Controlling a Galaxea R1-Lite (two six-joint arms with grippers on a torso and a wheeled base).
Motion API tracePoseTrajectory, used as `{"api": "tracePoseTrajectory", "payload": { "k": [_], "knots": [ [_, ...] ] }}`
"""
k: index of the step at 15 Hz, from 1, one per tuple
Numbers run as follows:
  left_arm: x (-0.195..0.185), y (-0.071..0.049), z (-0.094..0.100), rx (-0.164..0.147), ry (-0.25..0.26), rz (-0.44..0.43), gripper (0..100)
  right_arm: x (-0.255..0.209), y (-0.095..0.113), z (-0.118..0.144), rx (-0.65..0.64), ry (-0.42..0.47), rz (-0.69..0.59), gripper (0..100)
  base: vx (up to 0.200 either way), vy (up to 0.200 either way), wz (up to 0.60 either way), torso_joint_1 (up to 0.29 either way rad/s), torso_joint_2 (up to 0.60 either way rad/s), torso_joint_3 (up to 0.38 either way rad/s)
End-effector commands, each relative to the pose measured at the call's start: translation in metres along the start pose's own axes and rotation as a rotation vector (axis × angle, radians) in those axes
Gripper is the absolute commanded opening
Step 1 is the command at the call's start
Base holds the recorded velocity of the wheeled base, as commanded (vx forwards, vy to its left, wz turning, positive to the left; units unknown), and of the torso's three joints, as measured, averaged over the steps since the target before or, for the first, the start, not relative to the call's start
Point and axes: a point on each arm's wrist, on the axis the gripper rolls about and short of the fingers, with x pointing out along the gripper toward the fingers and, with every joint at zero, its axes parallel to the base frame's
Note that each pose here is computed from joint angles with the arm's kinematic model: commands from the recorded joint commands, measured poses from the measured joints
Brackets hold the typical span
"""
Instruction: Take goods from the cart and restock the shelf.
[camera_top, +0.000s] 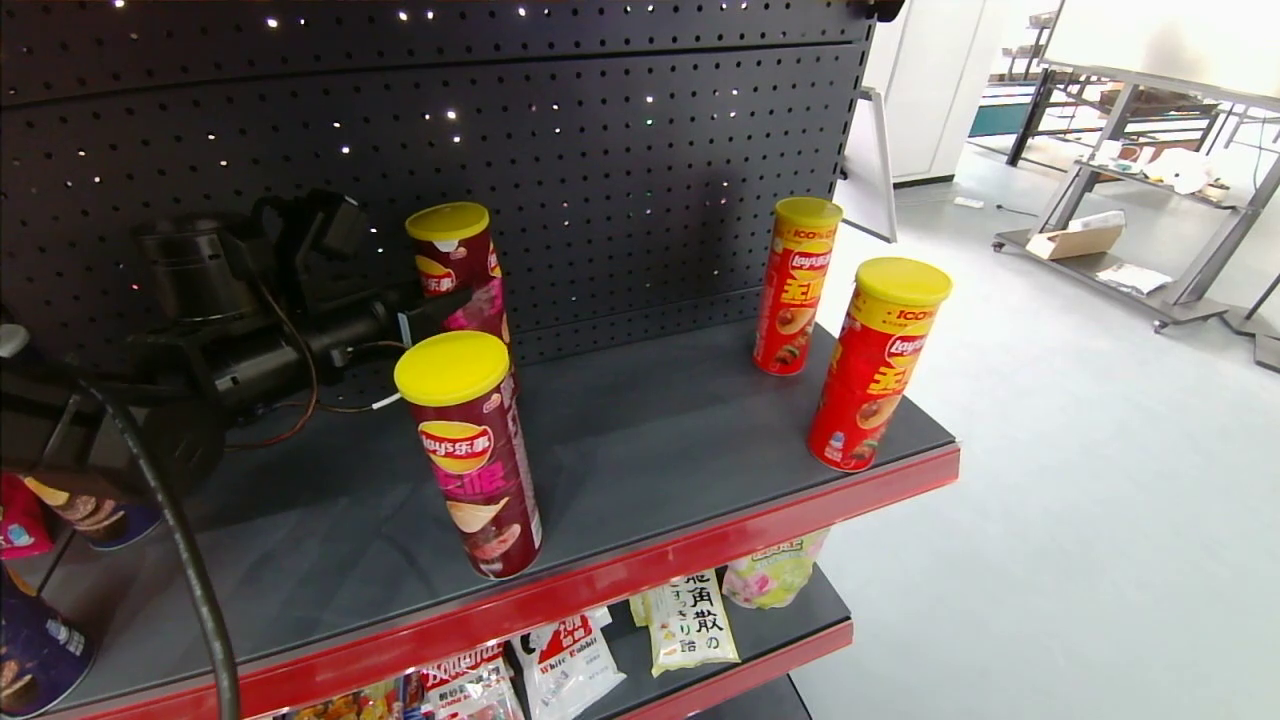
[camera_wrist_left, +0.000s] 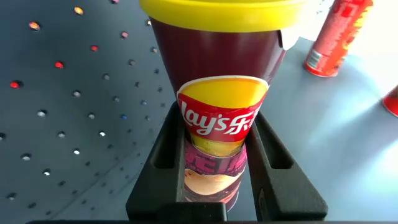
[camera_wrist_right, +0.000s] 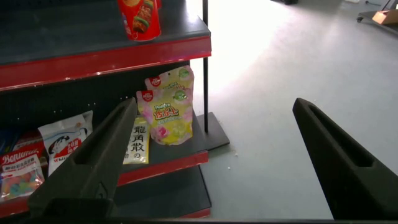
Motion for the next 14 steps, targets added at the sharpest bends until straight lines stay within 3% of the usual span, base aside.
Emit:
{"api": "tracePoseTrajectory", "payload": {
  "k": [1, 4, 6, 14],
  "knots": [
    [0.007, 0.002, -0.011, -0.001, 0.007, 0.001, 0, 0.000, 0.000, 0.000, 0.000, 0.001, 0.001, 100, 0.000, 0.000, 0.00, 0.000, 0.00, 0.000],
    [0.008, 0.004, -0.013, 0.011, -0.006, 0.013, 0, 0.000, 0.000, 0.000, 0.000, 0.001, 0.001, 100, 0.000, 0.000, 0.00, 0.000, 0.00, 0.000],
    [0.007, 0.008, -0.020, 0.006, 0.012, 0.046, 0, 0.000, 0.000, 0.000, 0.000, 0.001, 0.001, 100, 0.000, 0.000, 0.00, 0.000, 0.00, 0.000],
    [0.007, 0.006, -0.028, -0.007, 0.024, 0.043, 0, 0.000, 0.000, 0.000, 0.000, 0.001, 0.001, 100, 0.000, 0.000, 0.00, 0.000, 0.00, 0.000]
  ]
}}
